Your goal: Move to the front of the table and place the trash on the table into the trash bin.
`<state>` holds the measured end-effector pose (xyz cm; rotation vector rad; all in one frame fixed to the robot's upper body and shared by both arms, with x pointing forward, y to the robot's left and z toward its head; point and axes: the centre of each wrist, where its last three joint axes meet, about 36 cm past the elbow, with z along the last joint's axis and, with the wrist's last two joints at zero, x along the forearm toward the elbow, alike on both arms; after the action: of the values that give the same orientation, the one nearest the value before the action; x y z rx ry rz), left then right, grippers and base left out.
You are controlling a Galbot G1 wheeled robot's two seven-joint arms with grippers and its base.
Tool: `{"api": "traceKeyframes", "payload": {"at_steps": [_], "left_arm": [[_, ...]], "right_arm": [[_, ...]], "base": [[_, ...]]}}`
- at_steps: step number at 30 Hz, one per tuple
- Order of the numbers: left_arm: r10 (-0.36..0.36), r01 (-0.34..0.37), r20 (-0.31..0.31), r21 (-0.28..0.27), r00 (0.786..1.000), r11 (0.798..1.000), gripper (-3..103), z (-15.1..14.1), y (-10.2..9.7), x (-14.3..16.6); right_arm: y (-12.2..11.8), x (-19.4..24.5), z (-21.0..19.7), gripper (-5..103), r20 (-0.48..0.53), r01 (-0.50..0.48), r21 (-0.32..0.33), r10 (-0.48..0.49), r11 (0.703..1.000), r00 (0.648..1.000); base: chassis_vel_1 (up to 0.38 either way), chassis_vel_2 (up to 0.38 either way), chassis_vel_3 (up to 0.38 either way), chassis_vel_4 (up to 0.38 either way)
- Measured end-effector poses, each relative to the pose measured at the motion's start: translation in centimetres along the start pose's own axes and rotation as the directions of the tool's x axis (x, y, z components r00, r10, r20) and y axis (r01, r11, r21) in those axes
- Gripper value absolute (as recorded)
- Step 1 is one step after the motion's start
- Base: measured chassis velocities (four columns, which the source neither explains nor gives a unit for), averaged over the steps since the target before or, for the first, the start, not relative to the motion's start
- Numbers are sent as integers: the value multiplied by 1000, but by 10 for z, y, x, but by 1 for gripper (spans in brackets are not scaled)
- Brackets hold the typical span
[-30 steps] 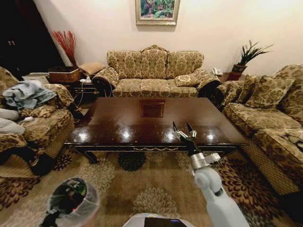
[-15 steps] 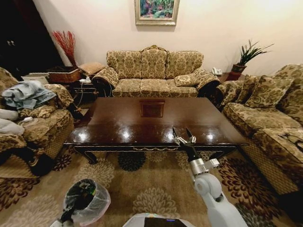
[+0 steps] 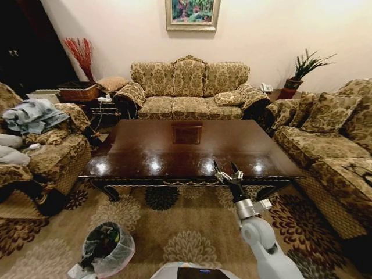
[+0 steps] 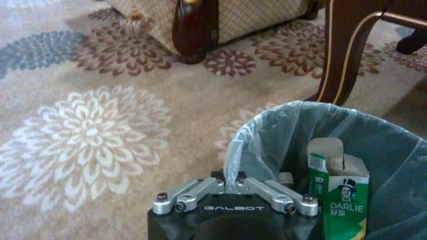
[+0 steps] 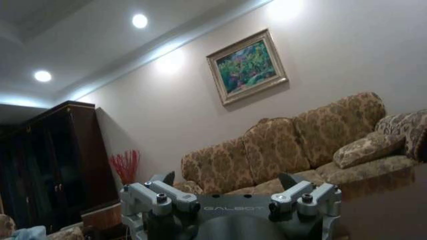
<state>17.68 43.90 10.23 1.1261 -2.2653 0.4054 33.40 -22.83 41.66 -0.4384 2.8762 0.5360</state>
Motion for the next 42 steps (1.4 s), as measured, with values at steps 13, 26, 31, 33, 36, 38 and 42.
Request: {"api": "traceKeyframes", "payload": {"at_steps": [13, 26, 31, 33, 36, 38, 42], "left_arm": [[46, -46, -32, 9, 998, 999, 3, 17, -10, -7], [36, -37, -18, -71, 999, 997, 3, 35, -5, -14], [-7, 8, 10, -59, 1000, 998, 3, 27, 9, -12], [-15, 15, 11, -58, 1000, 998, 3, 26, 14, -11], [-15, 15, 3, -70, 1000, 997, 3, 28, 24, -6], [-14, 13, -5, -77, 1000, 997, 3, 31, 29, -3], [-13, 13, -11, -74, 1000, 997, 3, 38, 28, 3]], "right_arm": [[2, 7, 4, 100, 13, -13, 8, 13, 1000, 1000], [-3, 9, 4, 100, 19, -30, 22, 30, 999, 999], [0, 9, 6, 100, 26, -45, -20, 45, 999, 999], [2, 9, 6, 100, 27, -42, -25, 43, 999, 999], [4, 8, 7, 100, 26, -32, -30, 33, 999, 999], [5, 7, 7, 100, 28, -29, -33, 30, 999, 999], [8, 7, 7, 100, 27, -24, -37, 25, 999, 999]], "base": [[0, 0, 0, 0], [0, 0, 0, 0], [0, 0, 0, 0], [0, 0, 0, 0], [0, 0, 0, 0], [0, 0, 0, 0], [0, 0, 0, 0]]}}
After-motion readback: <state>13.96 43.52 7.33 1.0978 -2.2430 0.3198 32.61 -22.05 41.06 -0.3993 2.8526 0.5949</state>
